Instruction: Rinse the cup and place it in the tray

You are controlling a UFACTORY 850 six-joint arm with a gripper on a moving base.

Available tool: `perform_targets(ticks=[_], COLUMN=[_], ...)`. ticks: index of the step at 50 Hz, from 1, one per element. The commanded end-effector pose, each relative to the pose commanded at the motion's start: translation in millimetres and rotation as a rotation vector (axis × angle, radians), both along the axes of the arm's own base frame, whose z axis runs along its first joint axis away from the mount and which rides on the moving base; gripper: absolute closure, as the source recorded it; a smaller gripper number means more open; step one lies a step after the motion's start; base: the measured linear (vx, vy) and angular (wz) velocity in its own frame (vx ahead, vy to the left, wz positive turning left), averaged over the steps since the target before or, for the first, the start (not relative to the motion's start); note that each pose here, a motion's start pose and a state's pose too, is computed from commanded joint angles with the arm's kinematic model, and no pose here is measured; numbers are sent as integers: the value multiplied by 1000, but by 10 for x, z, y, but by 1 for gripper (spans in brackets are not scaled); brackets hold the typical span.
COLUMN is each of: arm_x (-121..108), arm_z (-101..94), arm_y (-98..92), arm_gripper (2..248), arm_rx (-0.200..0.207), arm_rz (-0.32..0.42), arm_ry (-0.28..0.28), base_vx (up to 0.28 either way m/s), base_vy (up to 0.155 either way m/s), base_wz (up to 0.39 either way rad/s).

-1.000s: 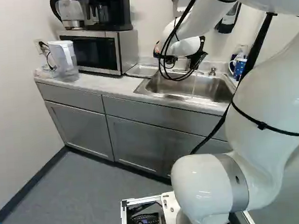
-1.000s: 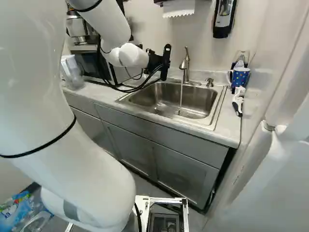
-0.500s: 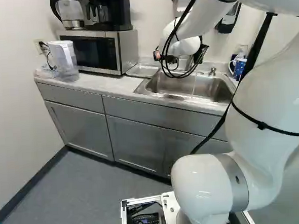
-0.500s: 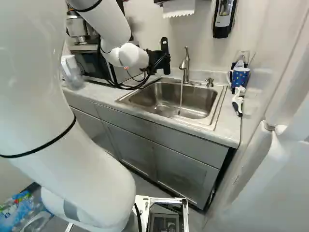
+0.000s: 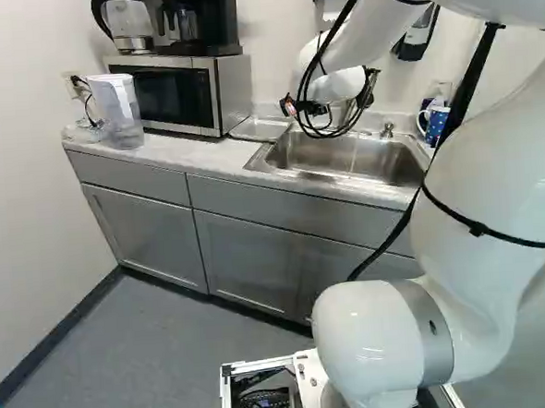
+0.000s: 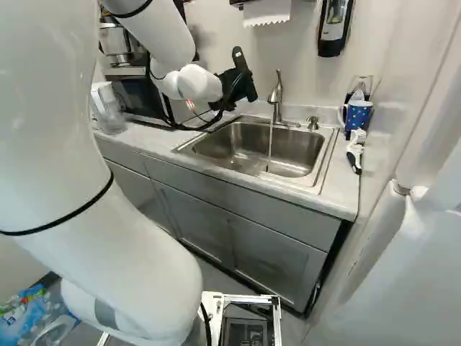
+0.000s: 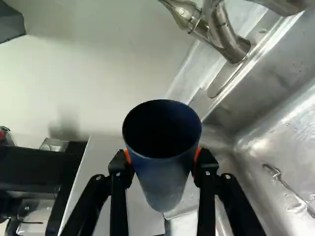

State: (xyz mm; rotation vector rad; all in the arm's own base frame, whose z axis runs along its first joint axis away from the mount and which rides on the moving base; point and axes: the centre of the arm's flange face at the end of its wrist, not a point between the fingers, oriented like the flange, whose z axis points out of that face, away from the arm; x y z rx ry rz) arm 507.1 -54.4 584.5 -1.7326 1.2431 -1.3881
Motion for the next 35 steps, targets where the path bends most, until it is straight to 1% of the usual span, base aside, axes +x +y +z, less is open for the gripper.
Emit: perform_targets(ticks=[10,12,35], arm_x=[0,0,0], arm_z=[0,0,0], arm_y=[0,0,0], arm_gripper=[124,124,124], arm_rx=[-100,-101,-331], arm_rz=[30,30,98], arm_ry=[11,11,36], base_vx=[0,0,0], base_vy=[0,0,0], base_wz=[0,0,0])
